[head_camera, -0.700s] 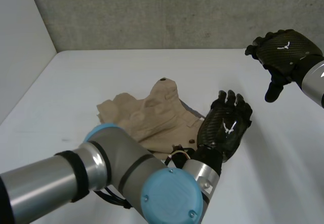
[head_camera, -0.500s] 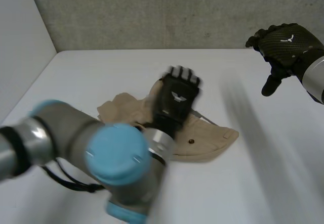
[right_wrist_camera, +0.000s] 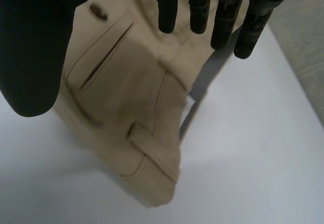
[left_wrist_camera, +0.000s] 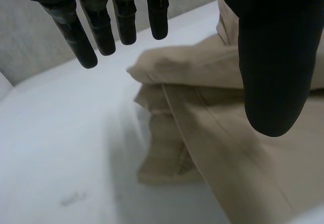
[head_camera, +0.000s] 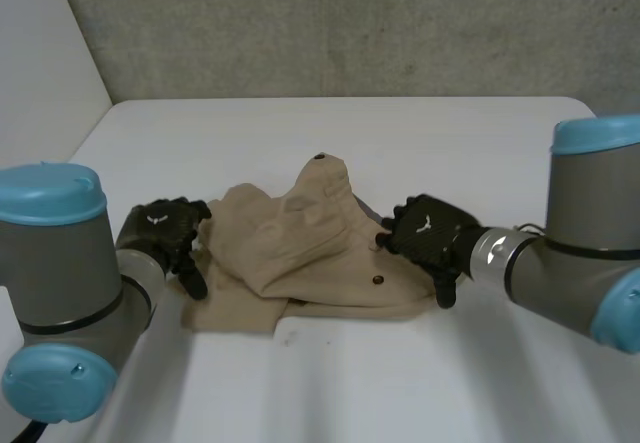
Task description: Fold the shorts.
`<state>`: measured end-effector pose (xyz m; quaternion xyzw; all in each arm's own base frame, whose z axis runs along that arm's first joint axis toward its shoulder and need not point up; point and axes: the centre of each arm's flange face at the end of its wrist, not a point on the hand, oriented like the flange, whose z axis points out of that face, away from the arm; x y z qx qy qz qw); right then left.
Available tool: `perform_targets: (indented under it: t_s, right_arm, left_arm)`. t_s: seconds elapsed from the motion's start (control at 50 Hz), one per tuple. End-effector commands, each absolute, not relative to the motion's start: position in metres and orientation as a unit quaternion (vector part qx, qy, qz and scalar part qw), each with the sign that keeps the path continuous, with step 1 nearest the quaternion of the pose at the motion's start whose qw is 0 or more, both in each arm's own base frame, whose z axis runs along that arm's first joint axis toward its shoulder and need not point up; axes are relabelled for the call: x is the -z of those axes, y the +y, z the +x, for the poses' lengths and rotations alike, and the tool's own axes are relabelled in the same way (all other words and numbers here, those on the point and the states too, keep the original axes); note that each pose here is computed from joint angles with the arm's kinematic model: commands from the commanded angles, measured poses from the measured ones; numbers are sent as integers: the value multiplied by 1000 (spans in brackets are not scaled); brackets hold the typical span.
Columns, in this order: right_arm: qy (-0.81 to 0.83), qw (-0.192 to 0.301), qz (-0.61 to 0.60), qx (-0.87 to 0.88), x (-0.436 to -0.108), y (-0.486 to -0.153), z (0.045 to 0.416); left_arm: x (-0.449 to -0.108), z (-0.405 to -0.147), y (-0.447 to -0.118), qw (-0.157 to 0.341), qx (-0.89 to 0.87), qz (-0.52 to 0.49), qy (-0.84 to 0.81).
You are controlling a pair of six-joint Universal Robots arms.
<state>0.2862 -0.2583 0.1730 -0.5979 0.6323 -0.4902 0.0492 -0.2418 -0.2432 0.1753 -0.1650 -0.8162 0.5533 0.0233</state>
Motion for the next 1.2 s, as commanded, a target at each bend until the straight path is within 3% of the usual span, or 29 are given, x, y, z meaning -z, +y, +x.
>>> perform_targets:
  t_s: [0.02,0.12,0.28,0.42,0.52,0.62,0.76,0.88,1.2]
  right_arm:
    - [645,21,-598,475,-142,-270,288]
    - [632,4,-589,503,-142,-278,292]
    - [630,-4,-557,541,-174,-271,287]
    - [668,20,-608,428,-170,-213,262]
    - [635,6,-680,367,-178,-197,252]
    - [629,-10,-594,501,-211,-230,267]
    - [662,62,-458,590,-240,-259,279]
    - [678,64,-447,580,-222,-284,294]
    - [675,99,-459,570,-163,-306,356]
  left_arm:
    - [-160,-249,-248,40,-550,-160,-818]
    - [-156,-257,-257,49,-574,-158,-802]
    - [-150,-279,-269,83,-605,-176,-772]
    - [-143,-286,-266,90,-599,-187,-773]
    - [-145,-288,-263,92,-599,-191,-772]
    - [-146,-288,-264,92,-601,-191,-771]
    - [-145,-288,-263,93,-599,-191,-772]
    - [-144,-292,-256,90,-597,-212,-768]
    - [-144,-292,-260,51,-608,-257,-749]
